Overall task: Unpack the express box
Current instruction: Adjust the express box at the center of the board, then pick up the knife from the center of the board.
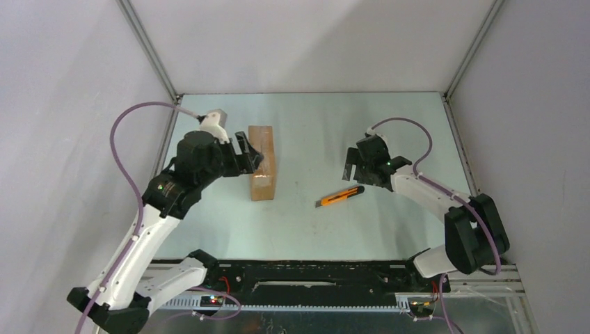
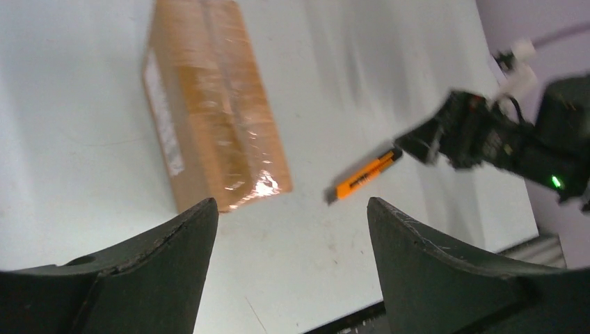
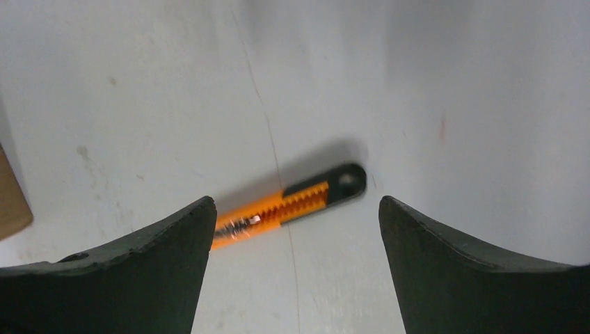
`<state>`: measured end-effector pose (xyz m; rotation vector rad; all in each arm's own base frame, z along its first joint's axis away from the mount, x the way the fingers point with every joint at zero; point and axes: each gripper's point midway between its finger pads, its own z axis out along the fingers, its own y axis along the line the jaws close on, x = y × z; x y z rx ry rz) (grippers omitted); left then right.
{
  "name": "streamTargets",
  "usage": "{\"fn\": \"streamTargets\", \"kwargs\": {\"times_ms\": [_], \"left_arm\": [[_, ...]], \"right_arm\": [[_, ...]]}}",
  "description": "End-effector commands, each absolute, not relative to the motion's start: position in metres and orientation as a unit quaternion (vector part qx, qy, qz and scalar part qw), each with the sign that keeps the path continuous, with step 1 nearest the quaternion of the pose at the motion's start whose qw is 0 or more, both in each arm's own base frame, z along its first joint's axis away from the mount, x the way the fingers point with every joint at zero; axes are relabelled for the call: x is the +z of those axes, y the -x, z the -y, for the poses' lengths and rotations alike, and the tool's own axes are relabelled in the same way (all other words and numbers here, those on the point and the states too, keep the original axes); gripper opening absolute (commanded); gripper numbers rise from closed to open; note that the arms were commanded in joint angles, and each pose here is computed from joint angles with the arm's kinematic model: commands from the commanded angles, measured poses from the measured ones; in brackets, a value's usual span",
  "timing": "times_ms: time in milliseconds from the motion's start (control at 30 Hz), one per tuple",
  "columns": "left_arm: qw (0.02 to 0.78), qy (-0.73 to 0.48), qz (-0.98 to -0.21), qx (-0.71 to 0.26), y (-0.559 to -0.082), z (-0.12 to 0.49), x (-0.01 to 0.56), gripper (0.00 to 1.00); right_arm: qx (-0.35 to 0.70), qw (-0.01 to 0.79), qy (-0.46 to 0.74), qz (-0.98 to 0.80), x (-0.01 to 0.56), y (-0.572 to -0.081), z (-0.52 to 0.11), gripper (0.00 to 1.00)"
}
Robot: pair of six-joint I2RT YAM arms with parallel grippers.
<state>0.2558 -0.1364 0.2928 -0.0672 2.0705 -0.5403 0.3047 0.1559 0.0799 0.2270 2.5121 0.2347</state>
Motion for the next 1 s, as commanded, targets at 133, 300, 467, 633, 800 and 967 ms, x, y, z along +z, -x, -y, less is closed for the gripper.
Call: {"fn": "streamTargets", "kwargs": {"times_ms": [133,300,467,633,800,967], "left_arm": [[0.418,-0.091,-0.868,-0.252,-0.227,0.21,0.276,0.83],[0.395,-0.106,-0.87,-0.274,-0.221,0.234,0.261,0.84],[0.391,-0.111,-0.874,-0.266,-0.223,0.235,0.252,0.85],[0.38,-0.113,-0.879,-0.264,-0.222,0.237,0.241,0.86],[0.372,-0.108,-0.879,-0.277,-0.221,0.242,0.234,0.86],[0.364,-0.103,-0.884,-0.275,-0.224,0.246,0.229,0.86]], "right_arm": [[0.16,0.328,-0.05,-0.93,0.069,-0.365,-0.184,0.9],[0.151,0.284,-0.048,-0.946,0.041,-0.351,-0.181,0.92],[0.159,0.258,-0.036,-0.952,0.033,-0.305,-0.193,0.92],[0.171,0.236,-0.032,-0.956,0.025,-0.253,-0.21,0.92],[0.147,0.248,-0.018,-0.957,0.023,-0.217,-0.216,0.93],[0.078,0.263,-0.018,-0.962,0.014,-0.208,-0.204,0.91]]}}
